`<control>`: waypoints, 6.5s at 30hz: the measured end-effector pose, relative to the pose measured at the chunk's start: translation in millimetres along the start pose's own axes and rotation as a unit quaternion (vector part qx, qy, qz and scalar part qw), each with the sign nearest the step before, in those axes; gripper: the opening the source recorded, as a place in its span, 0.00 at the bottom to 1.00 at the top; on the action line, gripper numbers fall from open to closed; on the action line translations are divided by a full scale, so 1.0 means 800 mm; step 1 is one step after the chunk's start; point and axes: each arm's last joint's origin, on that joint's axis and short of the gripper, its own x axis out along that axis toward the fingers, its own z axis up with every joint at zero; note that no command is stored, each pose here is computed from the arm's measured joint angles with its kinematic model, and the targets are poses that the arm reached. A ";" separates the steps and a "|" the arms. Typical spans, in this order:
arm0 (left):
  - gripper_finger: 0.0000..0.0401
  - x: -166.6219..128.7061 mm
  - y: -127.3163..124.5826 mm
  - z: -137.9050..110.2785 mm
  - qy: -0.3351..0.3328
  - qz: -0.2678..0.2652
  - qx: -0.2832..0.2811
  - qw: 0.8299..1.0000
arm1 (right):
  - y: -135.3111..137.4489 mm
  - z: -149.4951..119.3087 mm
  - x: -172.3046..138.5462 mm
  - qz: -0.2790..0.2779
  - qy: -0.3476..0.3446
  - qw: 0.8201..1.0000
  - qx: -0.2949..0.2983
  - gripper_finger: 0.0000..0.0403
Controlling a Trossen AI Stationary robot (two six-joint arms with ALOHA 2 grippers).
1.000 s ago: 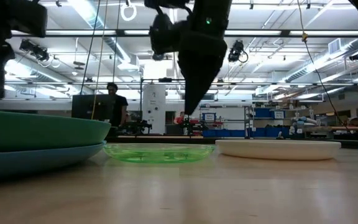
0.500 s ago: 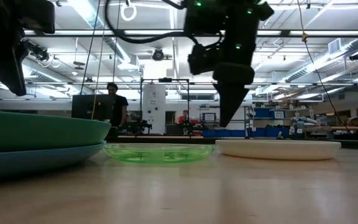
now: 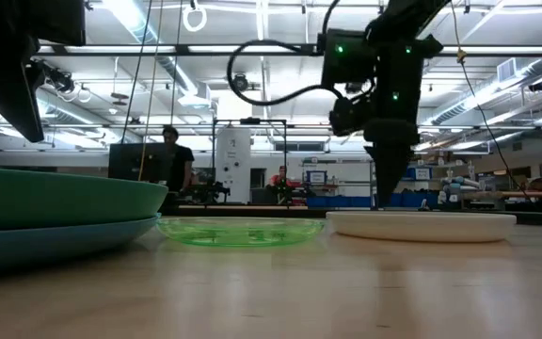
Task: Stack plastic plates
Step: Stack the white plate on the black plate
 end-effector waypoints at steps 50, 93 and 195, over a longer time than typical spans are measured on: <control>0.40 0.002 -0.006 0.003 0.029 -0.042 0.034 0.998 | -0.041 0.009 0.008 0.032 0.029 0.996 0.081 0.04; 0.53 0.083 0.021 0.153 -0.235 0.103 -0.041 0.966 | 0.012 0.072 -0.068 -0.002 -0.170 0.985 0.037 0.04; 0.10 -0.038 0.006 0.117 -0.182 -0.078 -0.005 0.980 | 0.027 0.013 -0.103 0.008 -0.254 0.967 0.004 0.57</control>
